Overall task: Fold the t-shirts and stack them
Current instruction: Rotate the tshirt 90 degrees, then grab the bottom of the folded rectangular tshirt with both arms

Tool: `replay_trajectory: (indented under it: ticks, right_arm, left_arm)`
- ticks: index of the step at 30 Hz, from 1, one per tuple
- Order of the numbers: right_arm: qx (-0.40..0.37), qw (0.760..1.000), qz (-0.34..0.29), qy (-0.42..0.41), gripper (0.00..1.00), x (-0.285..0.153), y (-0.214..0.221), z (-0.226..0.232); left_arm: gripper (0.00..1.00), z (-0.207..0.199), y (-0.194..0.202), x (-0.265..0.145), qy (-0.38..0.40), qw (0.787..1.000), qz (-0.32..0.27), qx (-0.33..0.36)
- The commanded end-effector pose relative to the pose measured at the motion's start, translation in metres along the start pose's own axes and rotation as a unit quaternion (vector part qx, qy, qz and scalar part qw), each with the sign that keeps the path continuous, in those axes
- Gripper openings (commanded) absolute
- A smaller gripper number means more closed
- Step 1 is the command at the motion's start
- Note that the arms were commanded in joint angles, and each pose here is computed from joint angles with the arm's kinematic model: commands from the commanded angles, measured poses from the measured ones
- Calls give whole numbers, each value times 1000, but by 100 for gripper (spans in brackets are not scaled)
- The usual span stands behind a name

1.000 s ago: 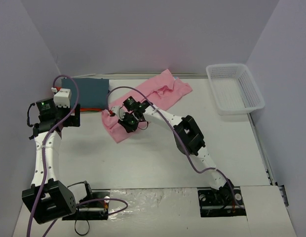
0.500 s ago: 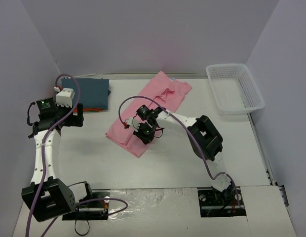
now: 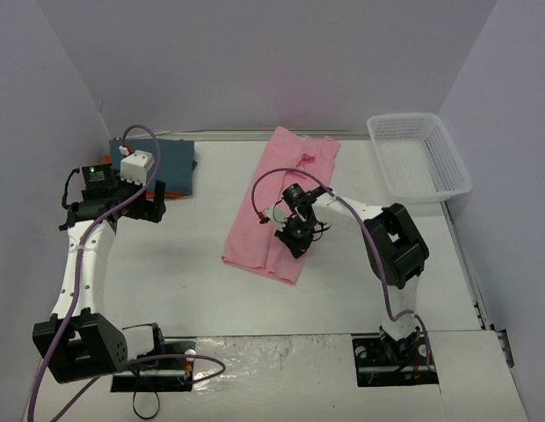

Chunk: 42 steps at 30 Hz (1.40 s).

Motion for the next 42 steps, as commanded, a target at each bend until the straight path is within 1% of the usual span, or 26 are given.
replay_trajectory:
  ticks: [1,5,8,12,14,18,21,26,30,31,32,33,34,35,37,38,39,40,42]
  right_arm:
    - [27,996,86,14,0,-7,41,-4]
    - [45,994,94,27,0,-14,55,-12]
    - [65,993,93,35,0,-19,63,-20]
    - [85,990,103,49,0,-23,73,-19]
    - [90,989,106,53,0,-25,75,-17]
    - [98,988,108,57,0,-28,79,-12]
    - [95,991,76,52,0,-41,69,-10]
    - [54,996,36,64,0,-79,52,-8]
    - [37,997,-10,62,0,-120,45,0]
    - [34,997,-16,64,1,-127,44,1]
    - [33,997,-23,71,8,-135,42,0]
    - [38,996,-28,82,11,-143,46,0]
    - [43,994,-24,94,13,-147,51,-2]
    - [49,994,-24,98,20,-149,56,-4]
    - [84,991,-32,98,21,-153,77,-14]
    - [99,990,-38,95,22,-154,84,-17]
    - [127,987,-42,92,23,-155,101,-23]
    - [141,985,-51,81,24,-153,108,-25]
    - [167,982,-60,66,27,-149,123,-26]
  left_arm:
    - [93,-13,-16,-1,14,999,-7,40]
    - [93,-29,-18,12,32,997,10,73]
    - [93,-43,-19,23,60,993,31,101]
    - [93,-55,-19,37,70,985,66,140]
    - [95,-65,-19,43,78,981,76,163]
    - [98,-80,-18,50,88,973,76,197]
    - [95,-88,-19,51,96,971,70,210]
    - [94,-102,-24,51,125,965,64,220]
    - [94,-117,-27,54,103,957,74,259]
    - [94,-119,-26,55,103,956,71,265]
    - [94,-122,-25,53,110,954,66,272]
    - [94,-126,-23,52,119,951,65,280]
    - [94,-135,-17,51,136,941,67,301]
    - [94,-141,-14,49,147,936,69,313]
    - [95,-158,-4,43,170,915,78,357]
    - [96,-163,0,41,177,908,80,371]
    - [96,-168,5,38,185,901,84,384]
    - [97,-179,15,37,203,885,89,409]
    - [97,-187,24,32,215,872,87,431]
Point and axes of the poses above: each gripper's point midway between its finger pads, its own x axis out along the fingers, its own z axis along the line the jaws close on, y = z × x, the point moved 10 cm from there along -x, back along the fingers, and after that the axes turned 5 degrees about -x, right-handed, at the moved point
